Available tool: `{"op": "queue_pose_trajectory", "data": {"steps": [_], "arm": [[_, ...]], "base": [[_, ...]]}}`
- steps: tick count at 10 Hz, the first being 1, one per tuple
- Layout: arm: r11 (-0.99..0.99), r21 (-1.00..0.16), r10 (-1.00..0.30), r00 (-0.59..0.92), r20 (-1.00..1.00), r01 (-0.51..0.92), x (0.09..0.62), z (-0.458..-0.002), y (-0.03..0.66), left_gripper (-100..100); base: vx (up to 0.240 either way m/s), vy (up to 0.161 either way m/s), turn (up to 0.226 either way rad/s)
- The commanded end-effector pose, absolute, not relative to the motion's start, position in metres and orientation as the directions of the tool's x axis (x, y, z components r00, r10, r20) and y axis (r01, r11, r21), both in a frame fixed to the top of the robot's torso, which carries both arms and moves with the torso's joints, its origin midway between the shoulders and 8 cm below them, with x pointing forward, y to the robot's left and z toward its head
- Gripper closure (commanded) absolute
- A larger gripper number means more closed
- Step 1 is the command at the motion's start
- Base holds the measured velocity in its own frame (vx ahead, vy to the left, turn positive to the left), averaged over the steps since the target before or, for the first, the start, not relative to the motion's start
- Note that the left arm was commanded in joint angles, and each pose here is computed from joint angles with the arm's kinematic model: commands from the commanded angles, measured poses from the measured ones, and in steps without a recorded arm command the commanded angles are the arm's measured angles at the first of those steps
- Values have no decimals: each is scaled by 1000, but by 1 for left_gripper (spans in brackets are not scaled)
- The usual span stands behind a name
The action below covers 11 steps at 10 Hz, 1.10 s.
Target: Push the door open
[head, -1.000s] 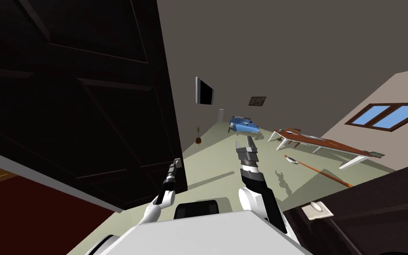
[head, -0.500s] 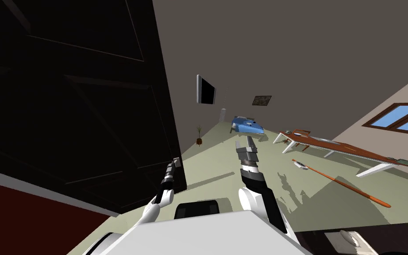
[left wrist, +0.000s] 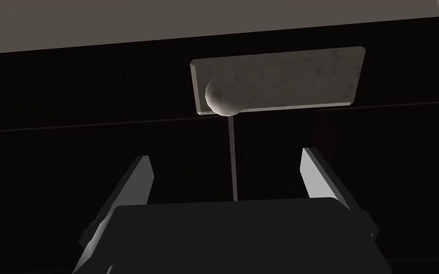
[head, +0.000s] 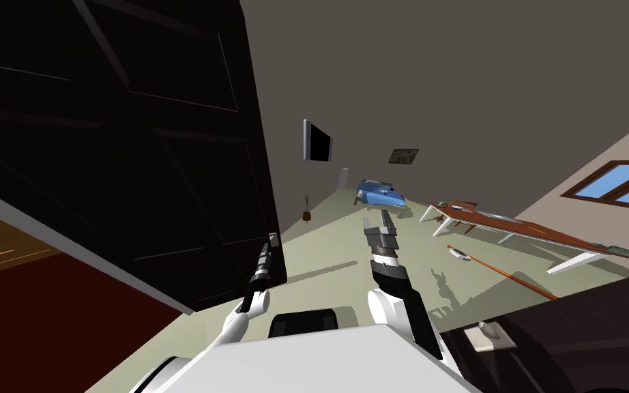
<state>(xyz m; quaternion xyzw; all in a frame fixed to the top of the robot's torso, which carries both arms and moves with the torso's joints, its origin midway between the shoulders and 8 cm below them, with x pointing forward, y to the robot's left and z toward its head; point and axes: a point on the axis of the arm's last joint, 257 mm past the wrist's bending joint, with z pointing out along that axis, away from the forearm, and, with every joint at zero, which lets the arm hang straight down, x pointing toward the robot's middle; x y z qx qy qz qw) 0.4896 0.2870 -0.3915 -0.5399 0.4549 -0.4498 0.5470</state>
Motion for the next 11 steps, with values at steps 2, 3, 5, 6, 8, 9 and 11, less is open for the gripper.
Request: {"op": "queue_pose_trajectory", "data": {"steps": [2, 3, 5, 6, 8, 9, 11], "arm": [[1, -1000, -984, 180, -1, 0, 491, -391, 281, -100], [4, -1000, -984, 180, -4, 0, 490, -392, 283, -100], [8, -1000, -982, 187, -7, 3, 488, -392, 287, -100], [9, -1000, -982, 191, -8, 4, 488, -391, 289, -100], [10, -1000, -980, 198, -9, 8, 486, -391, 293, -100], [10, -1000, -980, 201, -8, 9, 485, -391, 294, -100], [10, -1000, -979, 202, -8, 10, 485, -391, 294, -100]], "base": [[-213, -89, 40], [-98, -31, 7], [148, 13, -38], [197, 38, -17], [245, 71, -43], [259, 54, -35], [161, 23, -12]]}}
